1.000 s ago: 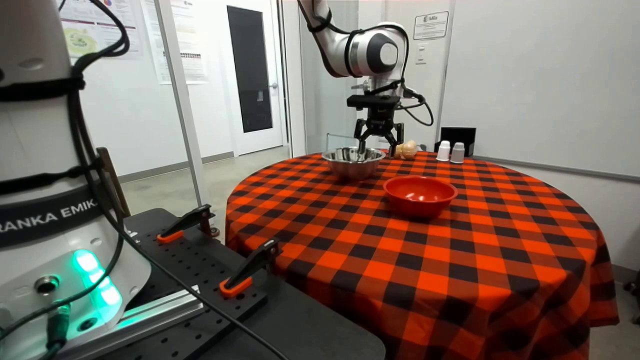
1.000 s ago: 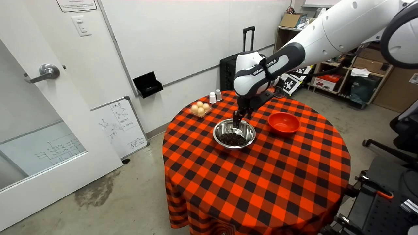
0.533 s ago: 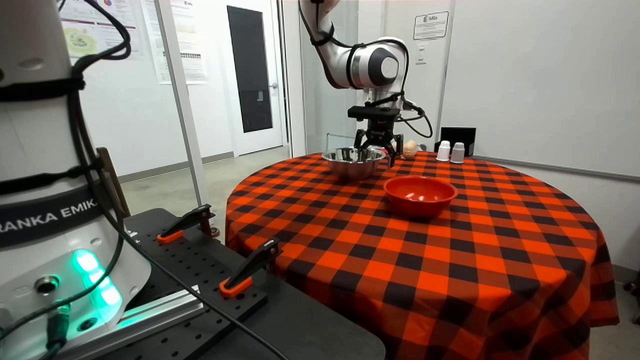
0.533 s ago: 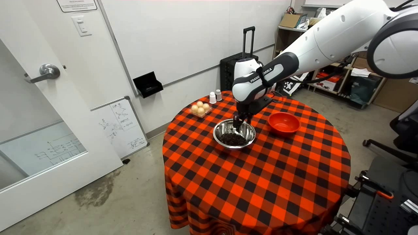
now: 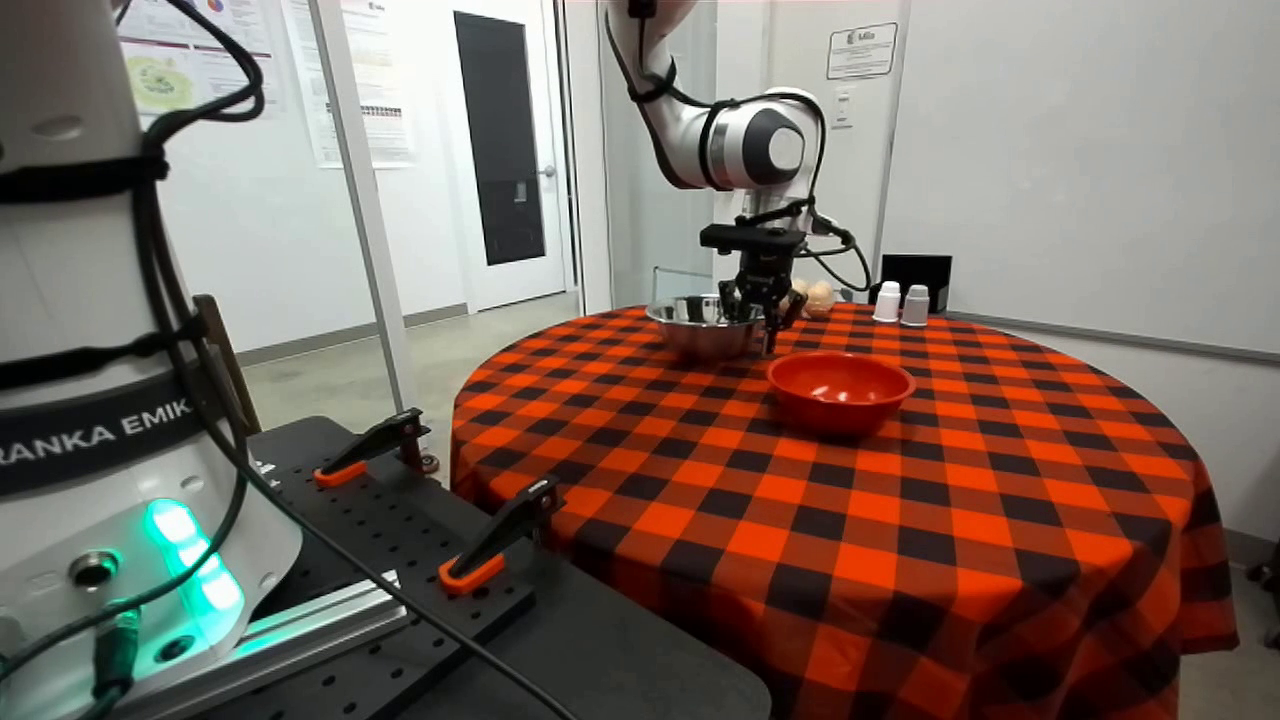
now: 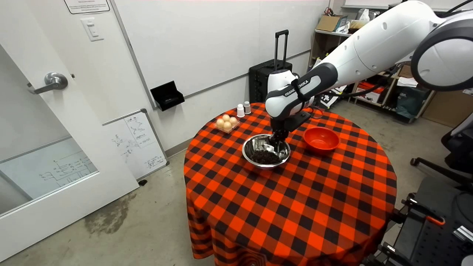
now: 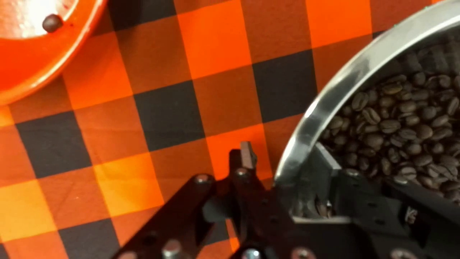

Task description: Pour the contents from the silver bowl to the orange bowl

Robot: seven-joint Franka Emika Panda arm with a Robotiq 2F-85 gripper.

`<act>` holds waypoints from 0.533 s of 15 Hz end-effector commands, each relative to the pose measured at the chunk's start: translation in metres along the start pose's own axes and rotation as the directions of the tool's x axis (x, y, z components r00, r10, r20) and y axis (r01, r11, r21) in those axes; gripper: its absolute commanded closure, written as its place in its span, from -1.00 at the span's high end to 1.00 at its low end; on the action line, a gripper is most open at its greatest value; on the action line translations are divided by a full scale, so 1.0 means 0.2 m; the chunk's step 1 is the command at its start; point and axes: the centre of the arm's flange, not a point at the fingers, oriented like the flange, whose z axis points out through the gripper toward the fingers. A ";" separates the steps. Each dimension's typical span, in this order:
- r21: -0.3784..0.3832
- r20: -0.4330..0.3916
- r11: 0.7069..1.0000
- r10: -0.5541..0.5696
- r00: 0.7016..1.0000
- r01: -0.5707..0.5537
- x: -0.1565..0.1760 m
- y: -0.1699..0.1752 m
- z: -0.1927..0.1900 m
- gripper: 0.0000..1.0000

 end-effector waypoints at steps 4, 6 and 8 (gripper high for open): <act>0.033 0.005 0.999 0.011 1.000 -0.011 -0.02 0.01 -0.02 -1.00; 0.042 -0.003 0.999 0.019 1.000 -0.019 -0.03 0.03 -0.05 -0.96; 0.052 -0.009 0.998 0.028 1.000 -0.028 -0.05 0.04 -0.08 -0.95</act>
